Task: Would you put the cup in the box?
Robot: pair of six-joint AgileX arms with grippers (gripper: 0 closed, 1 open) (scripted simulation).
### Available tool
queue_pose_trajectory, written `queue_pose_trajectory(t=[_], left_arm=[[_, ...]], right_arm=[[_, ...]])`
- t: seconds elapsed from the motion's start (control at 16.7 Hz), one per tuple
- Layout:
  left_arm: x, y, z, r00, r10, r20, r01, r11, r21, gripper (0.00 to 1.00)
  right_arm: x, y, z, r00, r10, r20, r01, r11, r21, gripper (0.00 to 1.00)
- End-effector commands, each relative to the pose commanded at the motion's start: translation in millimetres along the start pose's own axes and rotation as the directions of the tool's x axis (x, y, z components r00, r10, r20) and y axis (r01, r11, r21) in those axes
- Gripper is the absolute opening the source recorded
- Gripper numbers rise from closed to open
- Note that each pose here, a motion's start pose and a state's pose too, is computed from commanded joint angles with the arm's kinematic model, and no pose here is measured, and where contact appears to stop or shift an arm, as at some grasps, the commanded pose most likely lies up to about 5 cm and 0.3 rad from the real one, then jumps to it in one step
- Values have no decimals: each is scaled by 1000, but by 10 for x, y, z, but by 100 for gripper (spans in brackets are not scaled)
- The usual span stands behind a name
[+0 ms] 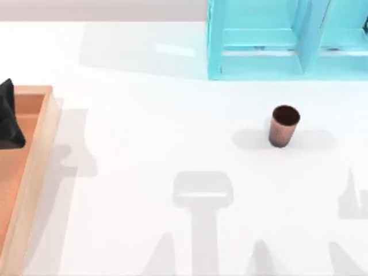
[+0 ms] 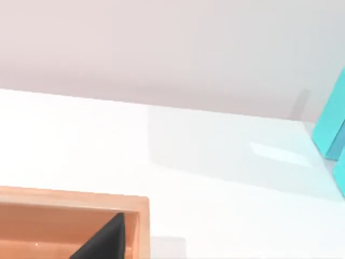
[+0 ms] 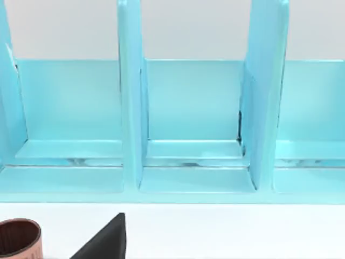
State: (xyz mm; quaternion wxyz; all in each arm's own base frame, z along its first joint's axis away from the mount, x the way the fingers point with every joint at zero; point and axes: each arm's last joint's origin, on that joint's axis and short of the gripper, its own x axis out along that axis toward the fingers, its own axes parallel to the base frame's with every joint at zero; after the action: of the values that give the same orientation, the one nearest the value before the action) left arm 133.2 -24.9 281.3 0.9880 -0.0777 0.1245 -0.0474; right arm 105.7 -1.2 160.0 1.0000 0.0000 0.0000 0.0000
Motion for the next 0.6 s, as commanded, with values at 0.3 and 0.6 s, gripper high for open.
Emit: queue_pose_trajectory(t=[0.3,0.6], left_arm=[[529,-543,801,971,-38,-236,20,997,-77,100],[1382,-1461,1099,886,-29,-463,-12,996,-85,100]], right_arm=[[0,0,0,1000,0,0,0,1000,0,100],[0,0,0,1000,0,0,0,1000,0,100]])
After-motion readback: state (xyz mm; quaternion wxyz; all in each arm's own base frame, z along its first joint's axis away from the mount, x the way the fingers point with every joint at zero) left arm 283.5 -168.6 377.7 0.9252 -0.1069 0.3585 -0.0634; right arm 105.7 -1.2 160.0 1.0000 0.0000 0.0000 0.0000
